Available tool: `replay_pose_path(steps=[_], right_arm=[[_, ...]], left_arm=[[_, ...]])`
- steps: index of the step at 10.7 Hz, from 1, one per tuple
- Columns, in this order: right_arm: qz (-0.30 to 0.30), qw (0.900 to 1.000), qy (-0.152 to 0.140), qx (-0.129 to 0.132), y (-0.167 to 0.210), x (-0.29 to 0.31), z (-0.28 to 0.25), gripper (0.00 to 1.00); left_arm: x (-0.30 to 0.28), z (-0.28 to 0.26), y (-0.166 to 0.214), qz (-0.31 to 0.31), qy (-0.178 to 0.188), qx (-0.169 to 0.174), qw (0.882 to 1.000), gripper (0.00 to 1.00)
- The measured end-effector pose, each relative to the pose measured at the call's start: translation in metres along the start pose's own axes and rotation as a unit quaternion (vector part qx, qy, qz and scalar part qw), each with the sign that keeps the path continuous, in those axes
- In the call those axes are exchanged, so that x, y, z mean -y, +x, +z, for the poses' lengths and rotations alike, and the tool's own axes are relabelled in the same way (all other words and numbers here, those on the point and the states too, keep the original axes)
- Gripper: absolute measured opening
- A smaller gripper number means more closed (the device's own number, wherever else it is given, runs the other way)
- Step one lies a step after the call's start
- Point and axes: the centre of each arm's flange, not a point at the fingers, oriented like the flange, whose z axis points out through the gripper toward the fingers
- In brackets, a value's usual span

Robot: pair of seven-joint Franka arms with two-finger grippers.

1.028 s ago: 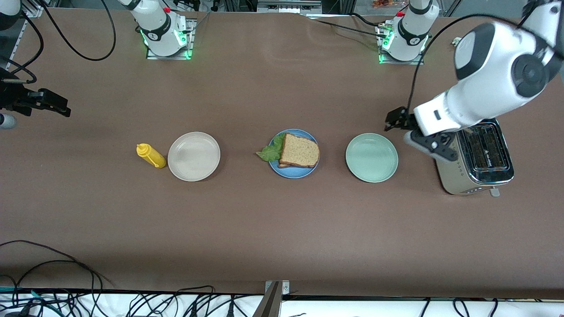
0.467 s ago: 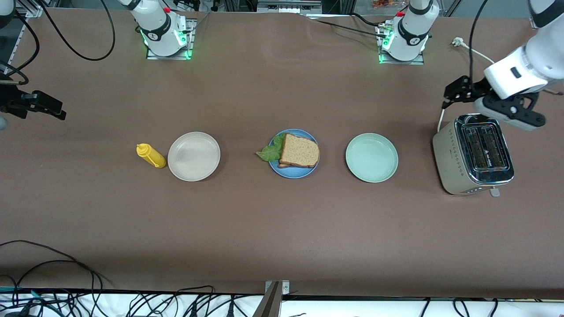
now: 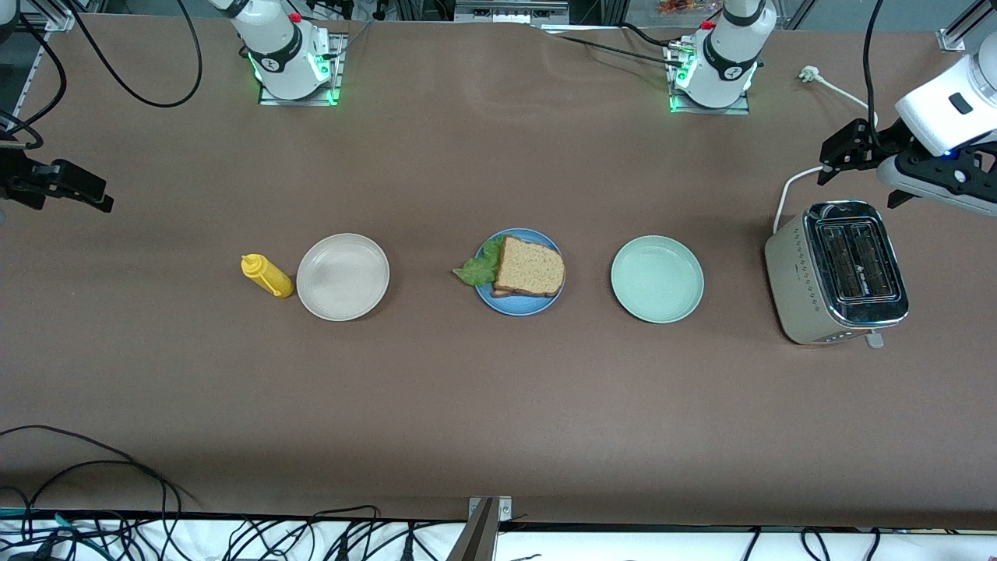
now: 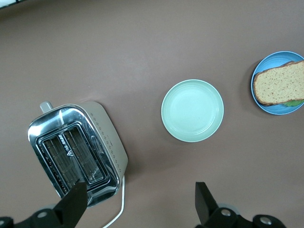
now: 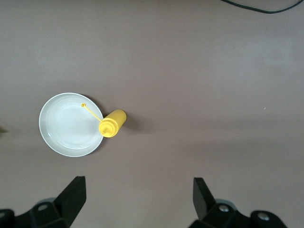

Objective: Make sandwich in blue plate with both arms

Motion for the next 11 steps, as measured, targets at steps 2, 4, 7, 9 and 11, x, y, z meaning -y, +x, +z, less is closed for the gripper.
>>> replay_pose_path(steps=[2, 4, 7, 9, 11], right_arm=[[0.000, 1.000, 0.000, 0.000, 0.000, 0.000, 0.000, 1.00], [0.000, 1.000, 0.000, 0.000, 0.000, 0.000, 0.000, 1.00], [0.000, 1.000, 0.000, -0.001, 0.000, 0.000, -0.001, 1.00], [0.000, 1.000, 0.000, -0.001, 0.000, 0.000, -0.001, 1.00], [0.000, 1.000, 0.000, -0.001, 0.000, 0.000, -0.001, 1.00]], left_arm=[[0.006, 0.002, 0.015, -0.001, -0.003, 0.013, 1.000, 1.00], [0.002, 0.007, 0.027, 0.005, -0.006, 0.018, 1.000, 1.00], [0.002, 0.004, 0.029, 0.004, -0.005, 0.016, 1.000, 1.00], [0.005, 0.004, 0.027, 0.001, -0.006, 0.020, 1.000, 1.00], [0.011, 0.007, 0.025, -0.004, -0.007, 0.022, 1.000, 1.00]])
